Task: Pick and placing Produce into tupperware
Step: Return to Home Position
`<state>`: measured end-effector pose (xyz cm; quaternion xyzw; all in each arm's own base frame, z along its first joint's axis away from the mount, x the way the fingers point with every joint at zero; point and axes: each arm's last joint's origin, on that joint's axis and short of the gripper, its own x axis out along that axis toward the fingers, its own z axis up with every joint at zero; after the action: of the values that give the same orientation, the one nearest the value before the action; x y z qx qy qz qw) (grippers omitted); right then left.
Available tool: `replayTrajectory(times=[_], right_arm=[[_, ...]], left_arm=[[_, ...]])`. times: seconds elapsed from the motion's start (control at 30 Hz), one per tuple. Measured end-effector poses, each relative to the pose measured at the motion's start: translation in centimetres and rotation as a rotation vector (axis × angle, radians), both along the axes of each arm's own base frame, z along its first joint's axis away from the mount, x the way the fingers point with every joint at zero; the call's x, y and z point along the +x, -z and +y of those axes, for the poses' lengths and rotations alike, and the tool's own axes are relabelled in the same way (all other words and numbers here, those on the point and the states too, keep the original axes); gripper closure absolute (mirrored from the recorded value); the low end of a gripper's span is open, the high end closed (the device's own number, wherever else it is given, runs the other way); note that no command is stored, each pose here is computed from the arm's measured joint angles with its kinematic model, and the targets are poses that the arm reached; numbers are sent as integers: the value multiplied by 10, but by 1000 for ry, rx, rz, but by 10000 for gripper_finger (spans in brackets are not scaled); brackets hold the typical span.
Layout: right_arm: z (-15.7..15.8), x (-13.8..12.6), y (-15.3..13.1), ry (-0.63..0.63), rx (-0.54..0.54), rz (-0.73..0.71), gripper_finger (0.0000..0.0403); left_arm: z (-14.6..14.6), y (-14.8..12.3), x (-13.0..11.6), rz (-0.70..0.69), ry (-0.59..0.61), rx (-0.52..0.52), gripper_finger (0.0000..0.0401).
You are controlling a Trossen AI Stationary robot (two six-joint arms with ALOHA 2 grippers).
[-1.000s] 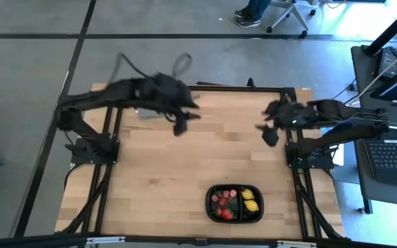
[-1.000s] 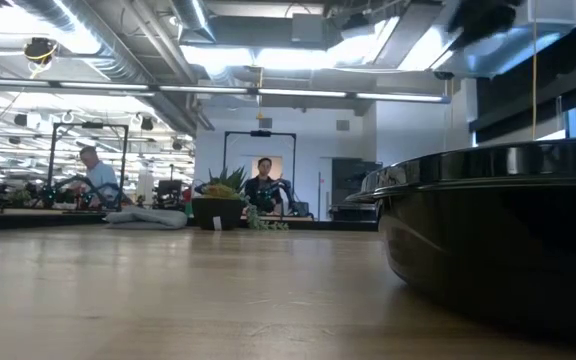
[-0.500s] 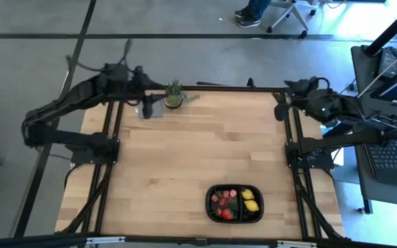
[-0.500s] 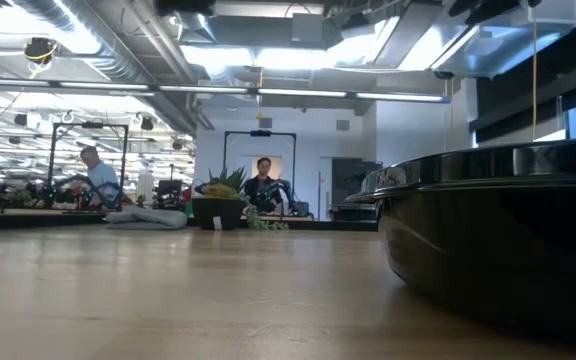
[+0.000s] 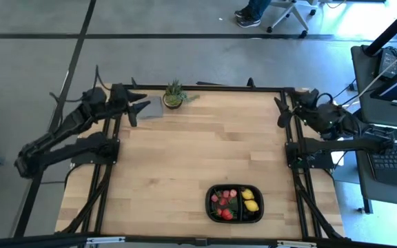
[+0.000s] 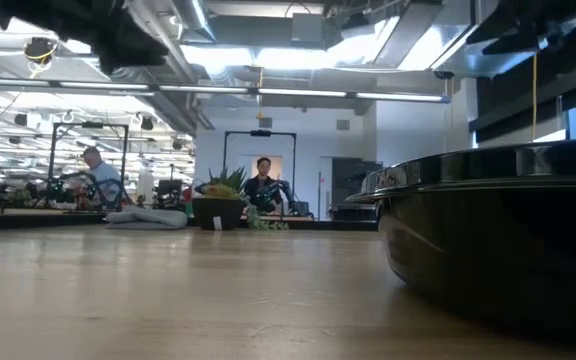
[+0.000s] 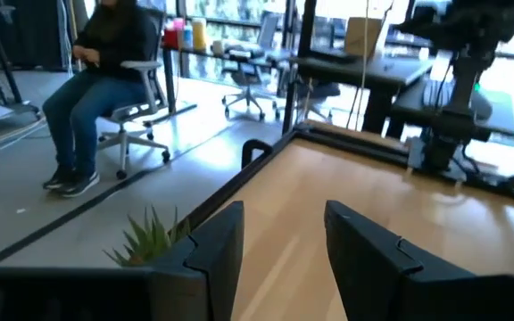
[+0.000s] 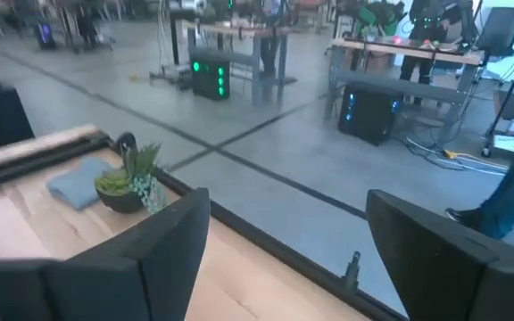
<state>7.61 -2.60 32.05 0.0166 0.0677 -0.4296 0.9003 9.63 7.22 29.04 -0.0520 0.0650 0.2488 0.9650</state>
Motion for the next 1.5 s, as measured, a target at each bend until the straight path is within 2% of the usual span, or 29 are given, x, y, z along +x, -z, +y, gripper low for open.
replayTrajectory(times=[0.33,0.57,0.83,1.2,1.5], right_arm=[[2,-26,34,-6,-13,-214,100],[3,-34,53,-35,-15,-302,100],[2,-25,69,-36,-13,-265,100],[2,-15,82,-35,4,-321,100],[1,-5,97,-36,-2,-399,100]], left_arm=[[-6,49,-18,-180,5,-25,246],[-7,70,-23,-195,-6,-62,240],[-6,88,-26,-239,-19,-83,250],[-4,116,-29,-334,-16,-115,246],[-5,115,-29,-345,12,-126,242]])
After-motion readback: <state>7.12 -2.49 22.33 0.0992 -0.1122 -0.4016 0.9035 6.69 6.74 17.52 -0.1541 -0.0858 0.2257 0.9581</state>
